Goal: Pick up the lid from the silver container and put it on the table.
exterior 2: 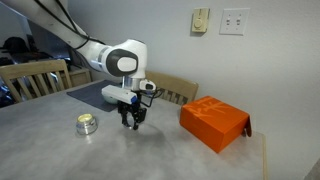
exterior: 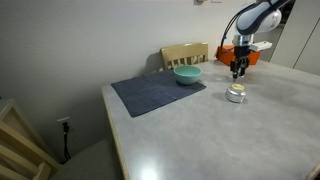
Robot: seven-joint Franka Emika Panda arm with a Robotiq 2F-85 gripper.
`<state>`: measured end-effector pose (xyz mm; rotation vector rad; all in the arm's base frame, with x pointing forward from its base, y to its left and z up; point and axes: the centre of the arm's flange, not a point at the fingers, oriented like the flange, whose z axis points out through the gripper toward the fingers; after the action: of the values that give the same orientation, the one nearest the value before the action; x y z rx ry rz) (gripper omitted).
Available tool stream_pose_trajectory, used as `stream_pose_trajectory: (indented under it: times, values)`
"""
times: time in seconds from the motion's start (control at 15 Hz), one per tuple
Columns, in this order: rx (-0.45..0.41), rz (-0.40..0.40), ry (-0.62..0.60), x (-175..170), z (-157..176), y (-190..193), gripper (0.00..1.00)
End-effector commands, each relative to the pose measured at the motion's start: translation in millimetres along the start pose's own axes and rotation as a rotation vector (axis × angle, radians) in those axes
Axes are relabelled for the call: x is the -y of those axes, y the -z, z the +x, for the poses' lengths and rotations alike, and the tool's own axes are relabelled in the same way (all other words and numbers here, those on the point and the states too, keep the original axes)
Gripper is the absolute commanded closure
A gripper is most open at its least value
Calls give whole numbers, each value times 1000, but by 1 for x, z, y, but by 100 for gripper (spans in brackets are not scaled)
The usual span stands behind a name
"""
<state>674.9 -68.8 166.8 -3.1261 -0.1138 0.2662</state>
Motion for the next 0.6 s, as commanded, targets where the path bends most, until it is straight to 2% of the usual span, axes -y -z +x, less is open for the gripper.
stream_pose_trajectory:
  times: [0.0,0.53]
  values:
    - [22,14,13,-11,14,-2,56]
    - [41,24,10,-19,26,-10,56]
